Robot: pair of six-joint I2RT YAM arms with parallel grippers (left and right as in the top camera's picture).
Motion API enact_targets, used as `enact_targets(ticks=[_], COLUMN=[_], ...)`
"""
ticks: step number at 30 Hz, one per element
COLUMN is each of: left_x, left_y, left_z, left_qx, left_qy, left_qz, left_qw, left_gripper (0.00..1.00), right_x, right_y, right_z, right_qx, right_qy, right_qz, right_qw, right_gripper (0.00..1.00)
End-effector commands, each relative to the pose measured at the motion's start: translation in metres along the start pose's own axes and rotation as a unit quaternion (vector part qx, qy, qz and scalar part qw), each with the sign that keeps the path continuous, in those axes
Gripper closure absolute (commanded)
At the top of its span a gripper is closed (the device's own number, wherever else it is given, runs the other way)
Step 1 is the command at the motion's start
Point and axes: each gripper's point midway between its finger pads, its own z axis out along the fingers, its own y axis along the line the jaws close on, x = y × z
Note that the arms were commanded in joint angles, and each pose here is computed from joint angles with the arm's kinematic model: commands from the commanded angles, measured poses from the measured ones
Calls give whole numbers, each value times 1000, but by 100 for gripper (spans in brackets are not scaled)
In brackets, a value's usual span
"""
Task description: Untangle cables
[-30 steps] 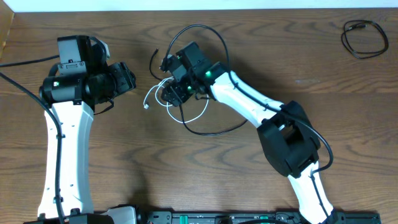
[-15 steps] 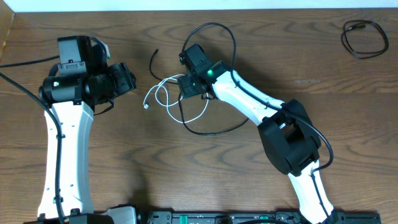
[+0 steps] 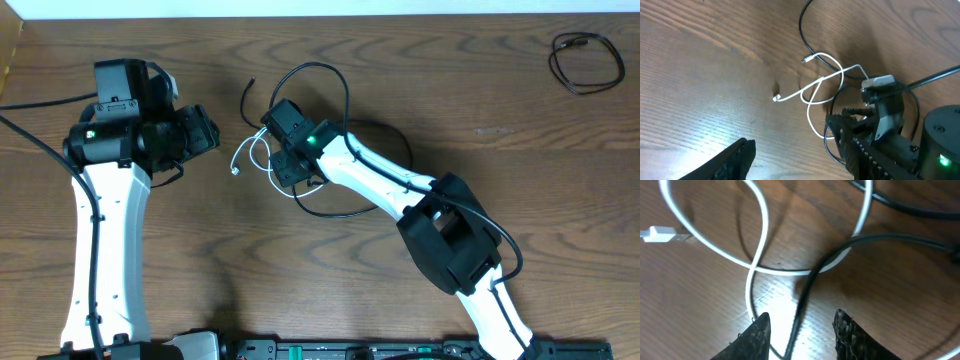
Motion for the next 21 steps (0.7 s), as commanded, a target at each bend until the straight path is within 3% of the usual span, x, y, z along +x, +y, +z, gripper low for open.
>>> enact_targets(ticks=[1,9,12,16,21], left_x=[0,0,0,0,0], left_y=[4,4,4,4,4], left_z=[1,1,1,1,1], left_qx=[-9,-9,-9,-9,-9], left_qy=[3,3,3,3,3], left_qz=[0,0,0,0,0], left_qw=[1000,1000,1000,1000,1000], left_gripper=[37,37,37,37,37], right_x=[17,14,8,-16,-77], right_y=[-6,4,2,-9,-42], right_z=[28,35,31,-8,-125], right_qx=[10,-3,-4,-1,3], right_qy=[25,14,8,-8,-102], right_qz=[11,4,-6,-32,-45], right_qw=[1000,1000,1000,999,994], right_gripper=[67,76,97,99,99])
